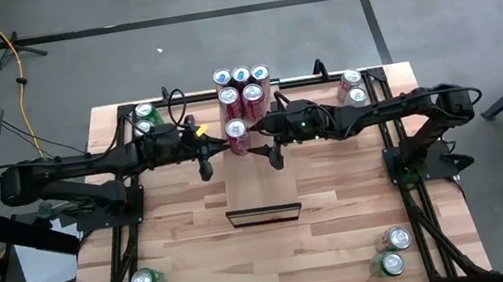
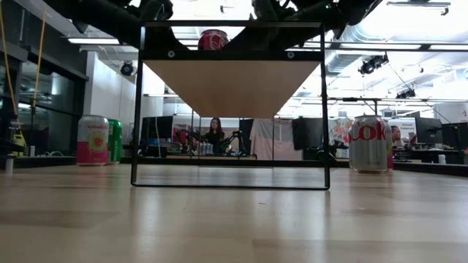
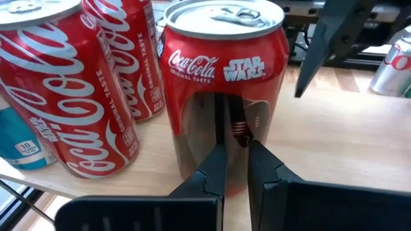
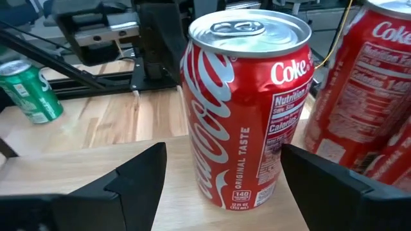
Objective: Place canned beverage on shelf
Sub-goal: Put the red white soda can on the shelf
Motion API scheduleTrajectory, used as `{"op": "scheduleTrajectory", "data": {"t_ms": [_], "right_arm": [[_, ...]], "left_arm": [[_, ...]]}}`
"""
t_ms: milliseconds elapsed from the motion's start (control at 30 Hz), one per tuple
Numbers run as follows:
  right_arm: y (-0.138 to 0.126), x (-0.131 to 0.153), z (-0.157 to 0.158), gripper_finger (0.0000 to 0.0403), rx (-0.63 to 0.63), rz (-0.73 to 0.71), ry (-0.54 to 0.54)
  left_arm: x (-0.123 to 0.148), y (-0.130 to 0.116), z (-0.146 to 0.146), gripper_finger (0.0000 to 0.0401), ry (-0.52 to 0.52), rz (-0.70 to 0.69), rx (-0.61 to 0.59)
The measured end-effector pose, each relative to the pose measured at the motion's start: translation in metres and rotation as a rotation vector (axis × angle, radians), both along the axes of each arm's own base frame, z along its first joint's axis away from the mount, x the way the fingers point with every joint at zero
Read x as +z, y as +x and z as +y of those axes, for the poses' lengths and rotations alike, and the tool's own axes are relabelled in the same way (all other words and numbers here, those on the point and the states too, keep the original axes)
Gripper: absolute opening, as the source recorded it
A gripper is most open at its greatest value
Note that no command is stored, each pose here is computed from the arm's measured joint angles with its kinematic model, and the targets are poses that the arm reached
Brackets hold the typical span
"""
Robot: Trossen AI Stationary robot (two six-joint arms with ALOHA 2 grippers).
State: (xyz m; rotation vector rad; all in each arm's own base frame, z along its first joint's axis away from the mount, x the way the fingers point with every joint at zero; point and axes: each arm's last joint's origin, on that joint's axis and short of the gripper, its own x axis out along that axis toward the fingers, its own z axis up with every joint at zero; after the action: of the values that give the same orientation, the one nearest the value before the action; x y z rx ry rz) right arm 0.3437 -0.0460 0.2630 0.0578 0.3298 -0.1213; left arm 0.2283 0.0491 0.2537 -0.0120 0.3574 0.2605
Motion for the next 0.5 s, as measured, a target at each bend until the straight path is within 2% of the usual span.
{"op": "scheduleTrajectory", "data": {"t_ms": [300,500], "right_arm": [[0.000,0.002,0.021,0.0289,0.003,0.001,0.019],[-0.008,0.014,0.039,0.0288,0.059,-0.016,0.045]], "left_arm": [[-0.002,-0.001,0.000,0.0000,0.061,0.037,-0.019],[-0.001,-0.002,0.007,0.0000,0.115,0.043,0.059]]}}
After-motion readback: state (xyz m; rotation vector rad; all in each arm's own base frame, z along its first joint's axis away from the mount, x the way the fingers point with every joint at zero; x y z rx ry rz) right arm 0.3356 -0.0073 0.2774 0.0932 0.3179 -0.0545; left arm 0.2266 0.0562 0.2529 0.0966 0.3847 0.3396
